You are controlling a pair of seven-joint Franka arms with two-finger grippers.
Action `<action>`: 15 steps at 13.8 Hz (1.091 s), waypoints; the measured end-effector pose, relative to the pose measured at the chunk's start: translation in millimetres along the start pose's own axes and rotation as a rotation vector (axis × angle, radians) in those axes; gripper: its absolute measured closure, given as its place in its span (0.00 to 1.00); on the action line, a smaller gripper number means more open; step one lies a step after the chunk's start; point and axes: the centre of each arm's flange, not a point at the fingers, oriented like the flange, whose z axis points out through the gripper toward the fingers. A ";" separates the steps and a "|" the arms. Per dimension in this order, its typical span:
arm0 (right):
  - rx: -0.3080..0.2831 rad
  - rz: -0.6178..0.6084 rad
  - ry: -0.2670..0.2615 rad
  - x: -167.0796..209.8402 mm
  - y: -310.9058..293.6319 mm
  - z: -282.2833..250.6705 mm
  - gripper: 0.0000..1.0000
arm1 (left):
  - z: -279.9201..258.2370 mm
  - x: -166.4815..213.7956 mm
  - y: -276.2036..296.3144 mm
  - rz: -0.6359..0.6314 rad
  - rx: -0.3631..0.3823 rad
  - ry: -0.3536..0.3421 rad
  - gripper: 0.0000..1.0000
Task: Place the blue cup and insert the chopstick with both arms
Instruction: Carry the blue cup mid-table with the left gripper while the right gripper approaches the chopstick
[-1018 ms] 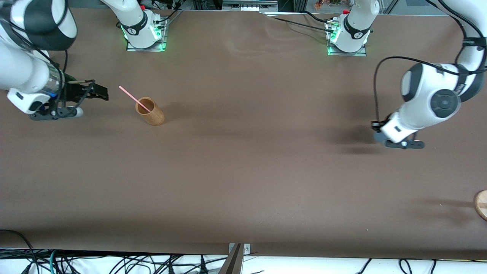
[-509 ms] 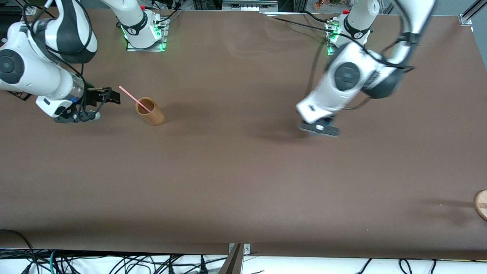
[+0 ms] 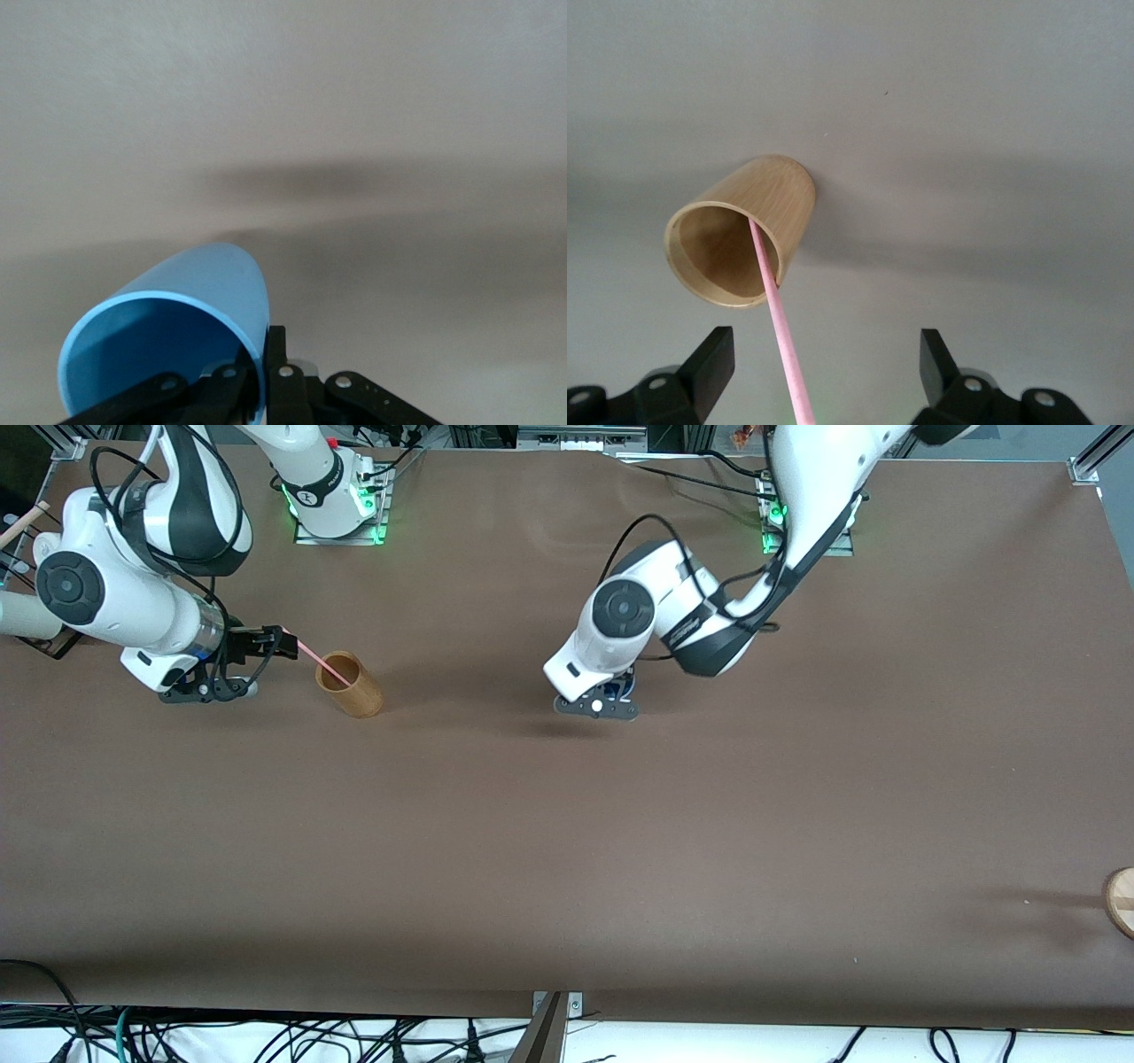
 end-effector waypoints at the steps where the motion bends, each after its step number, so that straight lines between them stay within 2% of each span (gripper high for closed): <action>1: 0.002 -0.001 -0.003 -0.5 -1.2 3.0 0.08 | 11.7 8.0 -4.8 -0.013 -0.003 -0.012 0.94; 4: 0.012 -0.007 -0.005 0.0 -8.6 8.0 0.15 | 28.7 23.5 -8.5 -0.033 -0.039 -0.002 0.94; 5: 0.013 -0.011 -0.007 -0.2 -11.2 10.5 0.15 | 27.8 24.8 -8.1 -0.035 -0.044 0.001 0.88; 10: 0.014 -0.013 -0.029 -2.9 -13.1 24.5 0.23 | 13.7 29.8 -7.3 -0.044 -0.054 0.017 0.37; 13: 0.029 -0.005 -0.036 -4.6 -14.0 29.2 0.29 | -12.6 24.4 -9.3 -0.044 -0.023 0.016 0.05; 14: 0.033 -0.003 -0.038 -5.0 -14.3 30.2 0.30 | -26.1 21.2 -10.6 -0.046 -0.010 0.020 0.00; 15: 0.035 -0.002 -0.039 -5.2 -14.4 30.8 0.31 | -42.0 17.4 -13.4 -0.050 0.006 0.025 0.00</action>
